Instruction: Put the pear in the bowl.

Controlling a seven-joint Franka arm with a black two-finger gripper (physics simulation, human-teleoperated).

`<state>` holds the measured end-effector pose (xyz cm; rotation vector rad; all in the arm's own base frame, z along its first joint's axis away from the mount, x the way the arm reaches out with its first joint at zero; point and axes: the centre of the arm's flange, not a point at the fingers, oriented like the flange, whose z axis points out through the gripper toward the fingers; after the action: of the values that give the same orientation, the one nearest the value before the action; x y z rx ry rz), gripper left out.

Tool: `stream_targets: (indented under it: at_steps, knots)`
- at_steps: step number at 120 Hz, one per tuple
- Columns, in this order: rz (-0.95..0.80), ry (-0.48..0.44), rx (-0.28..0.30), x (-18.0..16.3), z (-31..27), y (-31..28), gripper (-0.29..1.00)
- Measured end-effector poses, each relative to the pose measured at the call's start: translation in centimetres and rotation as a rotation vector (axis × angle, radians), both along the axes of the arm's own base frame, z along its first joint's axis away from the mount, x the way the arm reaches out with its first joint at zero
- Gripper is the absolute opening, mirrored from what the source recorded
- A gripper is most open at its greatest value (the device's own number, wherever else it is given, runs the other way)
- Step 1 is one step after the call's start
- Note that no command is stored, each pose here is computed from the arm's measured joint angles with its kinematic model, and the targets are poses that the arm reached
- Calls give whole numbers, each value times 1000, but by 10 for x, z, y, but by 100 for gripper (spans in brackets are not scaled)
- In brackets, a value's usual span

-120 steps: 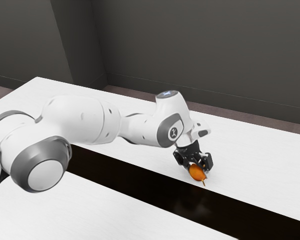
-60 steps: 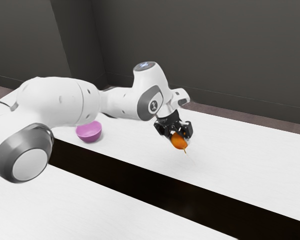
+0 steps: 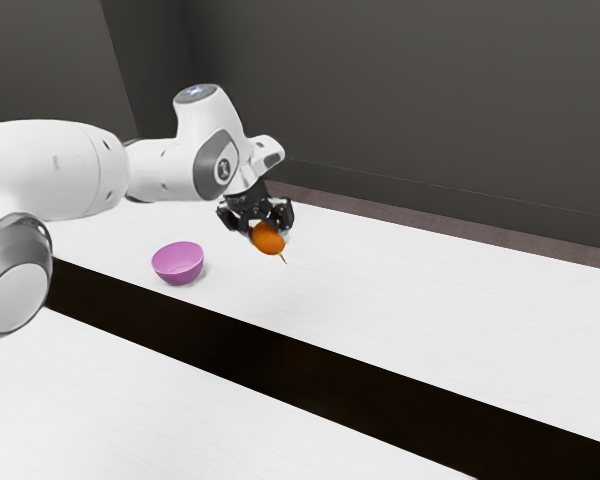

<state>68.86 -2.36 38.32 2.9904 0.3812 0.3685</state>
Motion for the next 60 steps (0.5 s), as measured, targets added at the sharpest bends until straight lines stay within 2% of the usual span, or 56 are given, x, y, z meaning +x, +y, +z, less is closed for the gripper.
stream_targets:
  at_steps: [31,60]
  knots:
    - [135,25,30,-20,0,85,33]
    - [249,40,23,-50,6,154,34]
